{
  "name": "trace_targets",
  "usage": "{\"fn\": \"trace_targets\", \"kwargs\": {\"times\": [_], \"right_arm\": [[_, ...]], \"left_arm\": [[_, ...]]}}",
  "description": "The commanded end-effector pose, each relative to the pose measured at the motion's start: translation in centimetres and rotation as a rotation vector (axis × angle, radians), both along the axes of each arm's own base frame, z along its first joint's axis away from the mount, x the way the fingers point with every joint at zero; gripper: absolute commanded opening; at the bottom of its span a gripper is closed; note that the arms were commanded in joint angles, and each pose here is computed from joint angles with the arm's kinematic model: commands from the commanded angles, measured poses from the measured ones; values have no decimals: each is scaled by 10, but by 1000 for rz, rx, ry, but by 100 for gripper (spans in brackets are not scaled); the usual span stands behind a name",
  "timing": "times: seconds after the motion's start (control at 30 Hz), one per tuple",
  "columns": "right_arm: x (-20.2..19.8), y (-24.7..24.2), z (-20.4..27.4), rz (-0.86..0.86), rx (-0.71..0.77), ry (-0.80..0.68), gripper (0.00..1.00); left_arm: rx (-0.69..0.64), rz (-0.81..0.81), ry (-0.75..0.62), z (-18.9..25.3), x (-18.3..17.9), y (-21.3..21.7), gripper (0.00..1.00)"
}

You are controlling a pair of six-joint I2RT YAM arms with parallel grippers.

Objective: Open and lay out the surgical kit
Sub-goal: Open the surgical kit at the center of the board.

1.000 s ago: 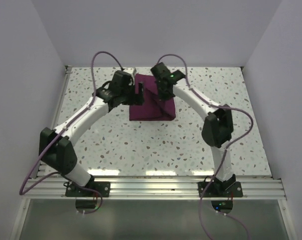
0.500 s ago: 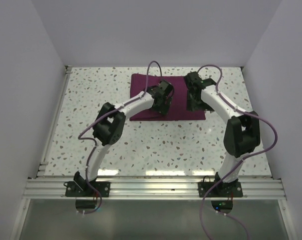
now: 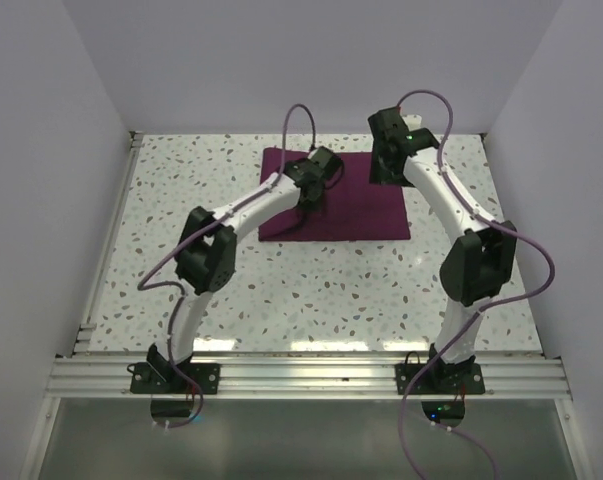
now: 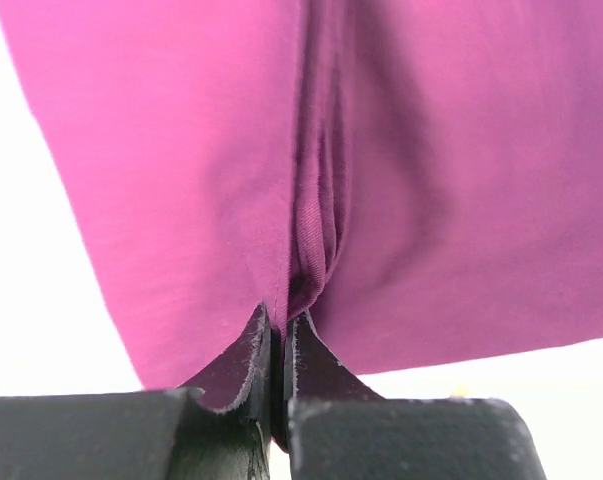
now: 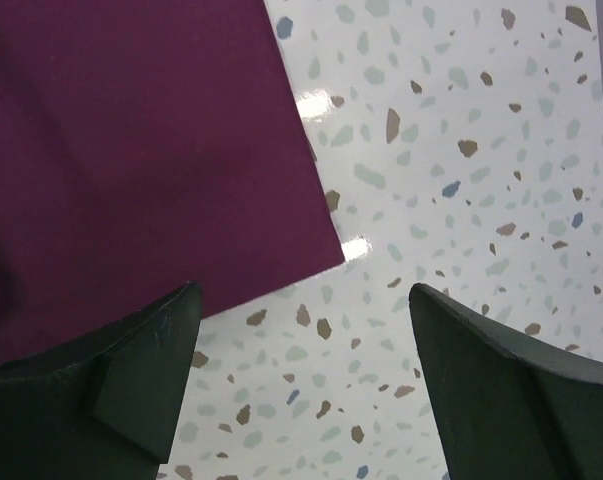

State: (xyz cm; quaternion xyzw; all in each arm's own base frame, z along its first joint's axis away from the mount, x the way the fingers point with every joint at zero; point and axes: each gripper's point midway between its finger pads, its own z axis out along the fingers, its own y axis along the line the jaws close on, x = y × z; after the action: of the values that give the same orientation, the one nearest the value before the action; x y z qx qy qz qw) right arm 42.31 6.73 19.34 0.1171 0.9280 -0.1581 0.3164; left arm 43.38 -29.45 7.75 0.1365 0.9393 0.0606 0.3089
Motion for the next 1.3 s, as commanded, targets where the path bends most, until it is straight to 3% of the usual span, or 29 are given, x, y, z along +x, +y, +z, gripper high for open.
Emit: {"fn": "trace_targets", "kwargs": {"times": [0.0,0.03,0.1,0.13,0.17,0.23,0.27,0.3,0.33,0.37,0.5,0.63,0.9,1.27], "right_arm": [[25,4,-6,8,-15,7,88],[30,7,4,15,5,-19,88],[51,16,-1,33,42,-18,86],[59,16,-3,30,52,-21,86],[68,17,-19,26,55,5,86],[89,13,-14,5,91,-36,84],[95,10,-16,-10,100,-39,84],[108,8,-23,-25,114,-47,82],[115,-2,-27,-48,133,-50,82],[121,-7,-30,-61,145,-59,81],[154,-14,-53,-74,279,-111,70],[173,-7,-79,-50,324,-111,62],[205,2,-103,-59,367,-183,58],[230,-18,-128,-122,268,-259,50]], "left_arm": [[-119,214,-188,121,14,83,0],[-145,246,-226,141,18,100,0],[-155,373,-201,126,14,156,0],[-206,409,-253,146,11,175,0],[-194,448,-205,121,-1,194,0],[-189,541,-211,114,-10,238,12],[-136,579,-166,90,-25,256,51],[-113,620,-148,80,-31,272,75],[-102,631,-124,71,-39,277,93],[-76,640,-70,54,-52,282,99],[-81,638,-7,30,-78,282,100],[-122,650,8,22,-87,277,100],[-143,642,11,24,-89,273,99],[-135,649,15,24,-105,277,97]]}}
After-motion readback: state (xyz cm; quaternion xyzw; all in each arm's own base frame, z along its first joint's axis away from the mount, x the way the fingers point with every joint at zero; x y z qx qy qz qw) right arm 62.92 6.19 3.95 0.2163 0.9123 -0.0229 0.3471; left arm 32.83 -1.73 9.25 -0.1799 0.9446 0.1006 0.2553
